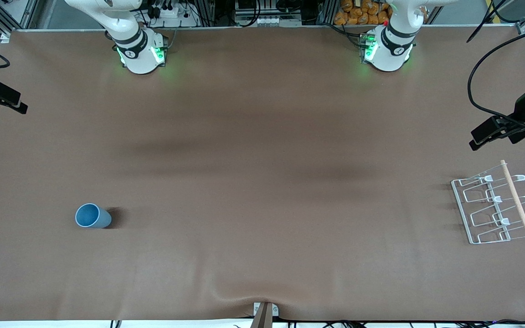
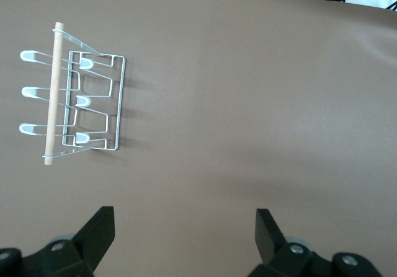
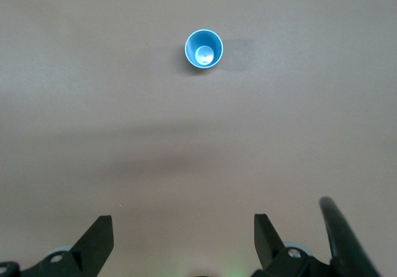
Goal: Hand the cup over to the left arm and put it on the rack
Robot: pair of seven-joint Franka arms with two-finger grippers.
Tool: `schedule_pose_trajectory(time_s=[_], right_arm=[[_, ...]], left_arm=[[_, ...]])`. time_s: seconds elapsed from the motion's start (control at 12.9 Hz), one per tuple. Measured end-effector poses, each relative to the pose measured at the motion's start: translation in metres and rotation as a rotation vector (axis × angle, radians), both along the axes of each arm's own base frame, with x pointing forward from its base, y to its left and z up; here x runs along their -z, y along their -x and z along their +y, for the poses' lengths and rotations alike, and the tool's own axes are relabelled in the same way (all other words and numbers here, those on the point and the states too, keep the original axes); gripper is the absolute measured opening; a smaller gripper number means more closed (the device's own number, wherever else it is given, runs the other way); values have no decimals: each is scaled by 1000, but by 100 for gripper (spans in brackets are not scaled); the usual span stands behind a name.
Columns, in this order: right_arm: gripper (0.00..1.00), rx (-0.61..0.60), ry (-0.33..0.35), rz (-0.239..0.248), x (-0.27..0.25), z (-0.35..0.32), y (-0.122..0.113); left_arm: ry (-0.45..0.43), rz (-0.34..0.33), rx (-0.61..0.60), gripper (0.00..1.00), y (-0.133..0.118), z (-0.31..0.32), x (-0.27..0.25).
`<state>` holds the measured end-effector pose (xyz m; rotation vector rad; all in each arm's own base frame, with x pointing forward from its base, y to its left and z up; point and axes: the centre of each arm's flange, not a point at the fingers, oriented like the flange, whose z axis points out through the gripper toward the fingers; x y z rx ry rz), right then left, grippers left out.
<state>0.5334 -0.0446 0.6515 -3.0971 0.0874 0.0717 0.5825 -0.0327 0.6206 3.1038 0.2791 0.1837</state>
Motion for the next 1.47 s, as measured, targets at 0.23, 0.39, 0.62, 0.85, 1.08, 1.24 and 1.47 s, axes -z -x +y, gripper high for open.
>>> schedule_pose_trajectory(time_s=[0.23, 0.39, 0.62, 0.85, 1.08, 1.24, 1.47], right_arm=[[100, 1, 0, 0, 0, -1, 0], [100, 1, 1, 3, 3, -1, -2], [100, 2, 44, 8, 35, -6, -28], [100, -1, 69, 1, 100, -11, -76], [100, 18, 78, -10, 164, -25, -111], [100, 54, 85, -33, 207, -38, -131], [100, 102, 91, -53, 287, -58, -155]], left_arm=[[0, 5, 5, 100, 0, -3, 2], [0, 8, 7, 100, -1, -4, 4], [0, 9, 8, 100, -1, -5, 4], [0, 10, 8, 100, -1, -5, 5], [0, 10, 9, 100, -1, -5, 5], [0, 11, 11, 100, -1, -6, 5], [-6, 11, 23, 100, -1, -12, 5]])
